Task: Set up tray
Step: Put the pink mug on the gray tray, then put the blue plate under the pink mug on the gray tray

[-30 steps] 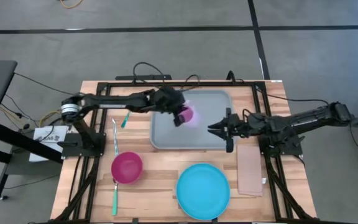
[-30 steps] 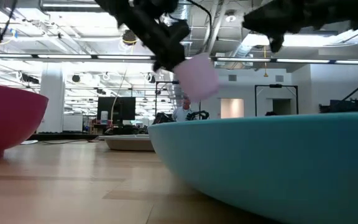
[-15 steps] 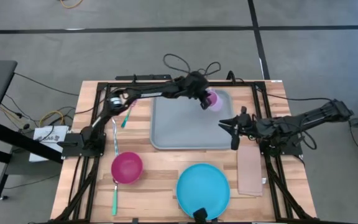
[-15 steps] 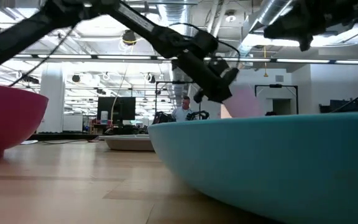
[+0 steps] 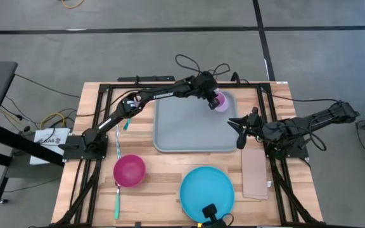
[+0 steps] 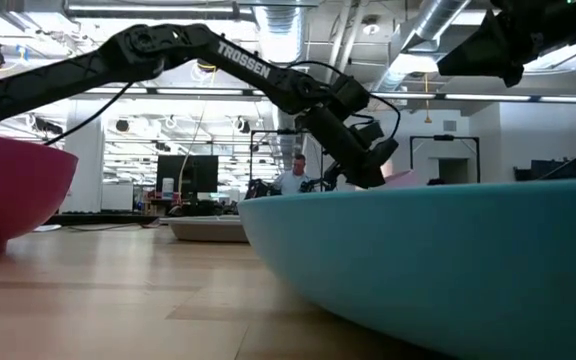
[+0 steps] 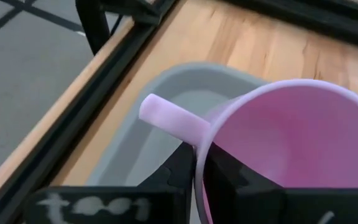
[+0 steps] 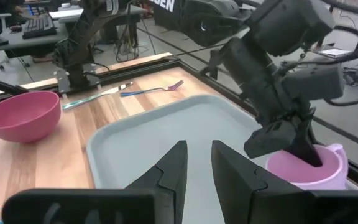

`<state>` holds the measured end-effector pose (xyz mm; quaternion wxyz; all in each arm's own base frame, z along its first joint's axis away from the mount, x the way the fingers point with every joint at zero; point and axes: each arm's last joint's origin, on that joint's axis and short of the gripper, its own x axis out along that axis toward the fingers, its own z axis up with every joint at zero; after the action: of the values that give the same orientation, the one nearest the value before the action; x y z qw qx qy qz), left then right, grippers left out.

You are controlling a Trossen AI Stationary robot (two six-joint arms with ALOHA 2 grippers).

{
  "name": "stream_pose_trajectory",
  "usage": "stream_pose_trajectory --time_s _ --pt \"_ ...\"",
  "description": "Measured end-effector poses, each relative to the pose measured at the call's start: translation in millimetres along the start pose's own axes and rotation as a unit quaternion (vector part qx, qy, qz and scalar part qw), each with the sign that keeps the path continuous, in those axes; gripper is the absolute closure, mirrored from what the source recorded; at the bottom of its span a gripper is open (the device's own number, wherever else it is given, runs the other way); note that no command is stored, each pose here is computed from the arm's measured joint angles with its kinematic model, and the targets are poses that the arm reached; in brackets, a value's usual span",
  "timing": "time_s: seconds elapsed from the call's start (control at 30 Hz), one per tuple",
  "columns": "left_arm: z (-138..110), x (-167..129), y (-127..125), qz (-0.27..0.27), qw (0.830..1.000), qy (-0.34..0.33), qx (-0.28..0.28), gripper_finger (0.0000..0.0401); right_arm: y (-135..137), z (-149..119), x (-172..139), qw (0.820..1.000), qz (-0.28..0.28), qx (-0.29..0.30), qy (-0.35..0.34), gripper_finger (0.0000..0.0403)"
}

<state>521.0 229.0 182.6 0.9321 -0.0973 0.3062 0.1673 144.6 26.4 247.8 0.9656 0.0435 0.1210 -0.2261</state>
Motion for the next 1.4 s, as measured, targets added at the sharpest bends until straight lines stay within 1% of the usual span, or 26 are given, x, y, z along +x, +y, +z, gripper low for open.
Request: stream_pose_trajectory --time_s 0.23,0.37,0.57,0.73,0.87,1.03,1.13,1.27,1.4 --pt "0.6 -0.5 0.3 0.000 1.000 -0.001 -0.015 0.0379 0.3 -0.3 0.3 1.000 0.001 0.009 0.001 0.0336" --pt "0.2 -0.5 0.3 0.000 1.000 0.001 -0.014 0.0360 0.3 -0.3 0.3 1.000 0.001 0.009 0.001 0.0336" --pt "0.9 -0.3 -5.1 -0.014 1.000 -0.002 0.015 0.0320 0.3 -0.3 0.3 1.000 0.002 0.009 0.001 0.0336" --pt "3.8 -0.7 -4.5 -0.002 1.000 -0.017 0.001 0.0297 0.3 -0.3 0.3 1.000 0.002 0.009 0.001 0.0336" --pt "9.8 -3.9 -1.2 0.012 1.000 -0.028 -0.002 0.0291 0.3 -0.3 0.3 1.000 0.002 0.009 0.001 0.0336" --pt "22.8 -14.7 -2.3 0.013 0.999 -0.031 -0.002 0.0291 0.4 -0.3 0.3 1.000 0.002 0.009 0.002 0.0336" --pt "28.3 -24.9 -4.0 0.001 1.000 -0.029 -0.002 0.0291 0.4 -0.4 0.4 1.000 0.003 0.021 0.002 0.0336" --pt "44.6 -53.4 -8.7 -0.031 0.999 -0.021 0.010 0.0291 0.3 -1.4 0.4 1.000 0.002 0.030 0.006 0.0336" --pt "53.6 -82.0 -12.6 -0.041 0.998 0.006 0.036 0.0291 1.1 -2.7 1.7 1.000 0.001 0.026 0.011 0.0336"
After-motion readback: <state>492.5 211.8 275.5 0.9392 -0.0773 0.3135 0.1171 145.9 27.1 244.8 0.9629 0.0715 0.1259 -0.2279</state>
